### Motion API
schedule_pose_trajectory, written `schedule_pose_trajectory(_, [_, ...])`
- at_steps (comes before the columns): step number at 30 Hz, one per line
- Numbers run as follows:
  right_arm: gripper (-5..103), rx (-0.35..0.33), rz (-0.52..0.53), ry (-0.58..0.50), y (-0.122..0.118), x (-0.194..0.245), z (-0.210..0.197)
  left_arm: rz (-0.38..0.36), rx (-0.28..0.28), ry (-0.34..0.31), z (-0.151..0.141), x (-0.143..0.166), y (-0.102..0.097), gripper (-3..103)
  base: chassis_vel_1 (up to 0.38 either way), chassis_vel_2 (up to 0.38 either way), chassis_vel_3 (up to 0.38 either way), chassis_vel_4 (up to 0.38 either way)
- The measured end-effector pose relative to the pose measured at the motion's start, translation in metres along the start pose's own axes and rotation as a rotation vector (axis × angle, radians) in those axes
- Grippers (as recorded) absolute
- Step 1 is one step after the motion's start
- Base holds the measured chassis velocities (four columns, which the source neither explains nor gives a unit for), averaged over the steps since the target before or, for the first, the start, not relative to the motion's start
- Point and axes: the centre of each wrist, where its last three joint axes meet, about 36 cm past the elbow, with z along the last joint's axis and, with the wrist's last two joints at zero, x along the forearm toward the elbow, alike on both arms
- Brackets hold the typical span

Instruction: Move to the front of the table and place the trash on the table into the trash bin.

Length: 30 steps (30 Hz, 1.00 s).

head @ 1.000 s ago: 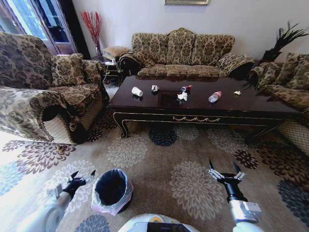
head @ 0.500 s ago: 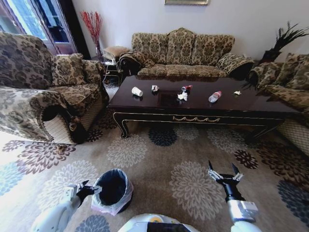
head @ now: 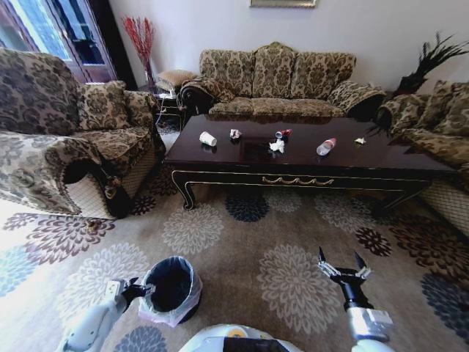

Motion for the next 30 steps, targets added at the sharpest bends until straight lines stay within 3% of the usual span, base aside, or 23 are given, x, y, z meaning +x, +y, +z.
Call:
schedule_pose_trajectory(2, [100, 0.000, 0.000, -0.003, 0.001, -0.001, -0.001, 0.005, -0.001, 0.004, -0.001, -0.002, 0.000, 68, 0.000, 0.000, 0.000, 0.000])
schedule_pose_trajectory(5, [100, 0.000, 0.000, -0.003, 0.001, -0.001, -0.001, 0.006, -0.001, 0.005, -0.001, -0.003, 0.000, 63, 0.000, 0.000, 0.000, 0.000])
schedule_pose_trajectory(10, [100, -0.001, 0.002, -0.002, 0.002, -0.001, -0.001, 0.011, -0.004, 0.010, -0.001, -0.004, -0.001, 41, 0.000, 0.000, 0.000, 0.000])
schedule_pose_trajectory(14, [100, -0.001, 0.004, -0.002, 0.002, -0.001, -0.001, 0.012, -0.007, 0.021, -0.001, -0.004, -0.002, 30, 0.000, 0.000, 0.000, 0.000])
schedule_pose_trajectory(18, [100, 0.006, 0.012, 0.008, 0.002, -0.001, -0.002, 0.015, -0.007, 0.021, -0.003, -0.006, -0.004, 9, 0.000, 0.000, 0.000, 0.000])
schedule_pose_trajectory(20, [100, 0.007, 0.014, 0.010, 0.002, -0.001, -0.003, 0.016, -0.007, 0.019, -0.003, -0.006, -0.005, 9, 0.000, 0.000, 0.000, 0.000])
schedule_pose_trajectory(21, [100, 0.009, 0.015, 0.010, 0.002, -0.001, -0.004, 0.020, -0.005, 0.016, -0.004, -0.006, -0.005, 2, 0.000, 0.000, 0.000, 0.000])
schedule_pose_trajectory(30, [100, 0.011, 0.020, 0.003, 0.003, -0.002, -0.011, 0.031, 0.013, 0.005, -0.005, -0.006, -0.007, 1, 0.000, 0.000, 0.000, 0.000])
